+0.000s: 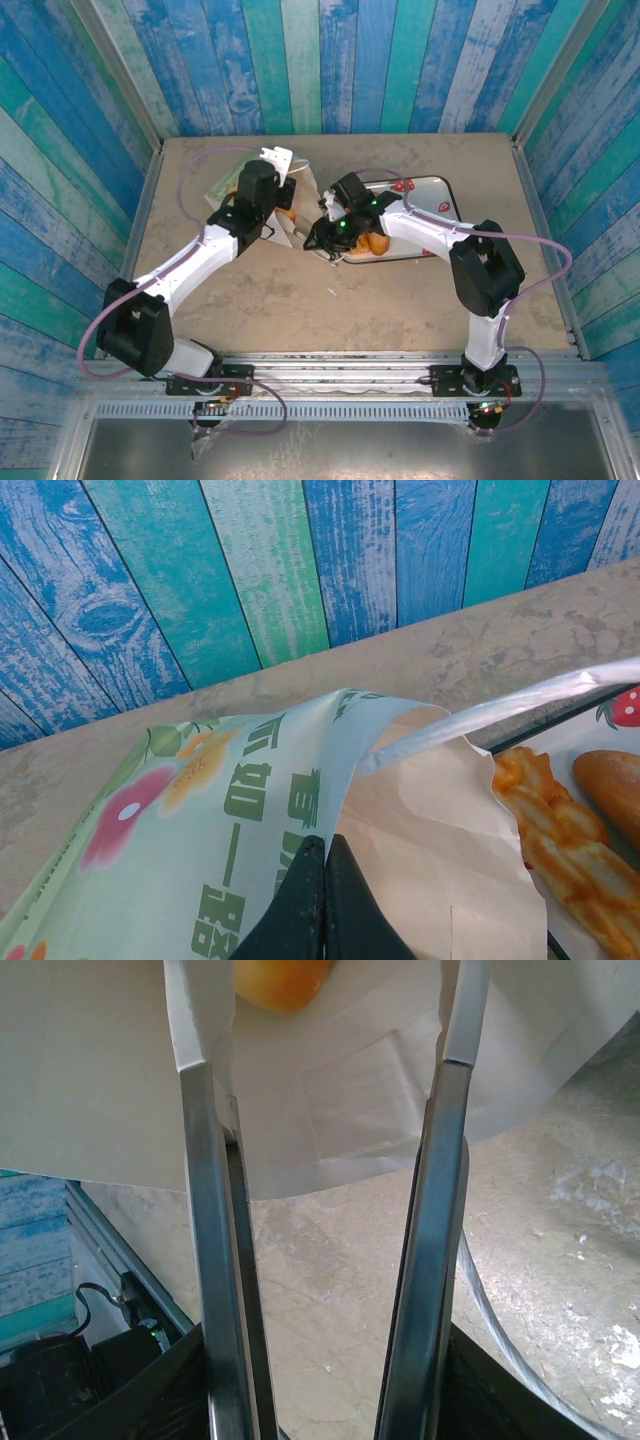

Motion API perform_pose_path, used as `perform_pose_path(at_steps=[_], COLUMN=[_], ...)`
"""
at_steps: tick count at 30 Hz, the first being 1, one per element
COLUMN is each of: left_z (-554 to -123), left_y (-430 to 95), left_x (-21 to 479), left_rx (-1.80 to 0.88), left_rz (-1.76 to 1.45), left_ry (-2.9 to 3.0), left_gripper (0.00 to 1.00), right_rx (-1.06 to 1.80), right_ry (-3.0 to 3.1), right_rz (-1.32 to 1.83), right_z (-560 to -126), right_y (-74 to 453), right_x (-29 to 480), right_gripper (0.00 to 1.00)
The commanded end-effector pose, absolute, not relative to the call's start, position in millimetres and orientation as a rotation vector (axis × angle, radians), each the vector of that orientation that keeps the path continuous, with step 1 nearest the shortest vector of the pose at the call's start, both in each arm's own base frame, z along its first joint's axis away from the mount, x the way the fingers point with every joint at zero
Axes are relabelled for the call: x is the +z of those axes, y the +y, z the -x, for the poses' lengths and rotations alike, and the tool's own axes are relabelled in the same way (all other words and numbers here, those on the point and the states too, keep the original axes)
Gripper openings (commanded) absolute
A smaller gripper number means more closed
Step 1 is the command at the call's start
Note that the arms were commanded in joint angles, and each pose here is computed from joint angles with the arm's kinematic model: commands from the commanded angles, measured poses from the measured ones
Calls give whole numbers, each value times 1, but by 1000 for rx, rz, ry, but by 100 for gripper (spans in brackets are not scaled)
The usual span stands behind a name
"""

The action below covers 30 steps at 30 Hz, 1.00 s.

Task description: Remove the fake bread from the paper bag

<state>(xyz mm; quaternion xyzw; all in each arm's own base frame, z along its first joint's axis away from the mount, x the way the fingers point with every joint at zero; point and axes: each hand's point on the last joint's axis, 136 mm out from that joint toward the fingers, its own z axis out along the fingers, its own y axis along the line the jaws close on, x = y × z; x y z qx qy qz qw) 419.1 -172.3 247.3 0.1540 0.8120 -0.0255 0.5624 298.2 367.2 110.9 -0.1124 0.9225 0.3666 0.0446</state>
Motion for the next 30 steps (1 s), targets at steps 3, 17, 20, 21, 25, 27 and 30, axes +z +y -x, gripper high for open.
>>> perform_pose_path(at_steps=[3, 17, 20, 21, 25, 27, 30], left_z=[-412, -413, -414, -414, -414, -414, -415], left_y=[-173, -166, -165, -165, -164, -163, -160], left_x=[287, 280, 279, 278, 277, 278, 280], left_rx=[-116, -82, -78, -77, -75, -71, -60], left_rz=[-334, -301, -294, -292, -279, -273, -261], left_ry=[1806, 1821, 1824, 1826, 1829, 1828, 1826], left_gripper=[0, 0, 0, 0, 0, 0, 0], right_rx=[1079, 971, 939, 924, 883, 864, 850], right_ry=[2811, 2765, 2751, 2747, 2729, 2720, 2705], right_rz=[369, 411, 419, 421, 417, 405, 396], right_z=[-305, -310, -309, -308, -305, -305, -302], right_y=[367, 358, 355, 353, 346, 341, 336], right_x=[111, 134, 141, 143, 151, 155, 160], right_gripper=[47, 17, 14, 12, 8, 7, 6])
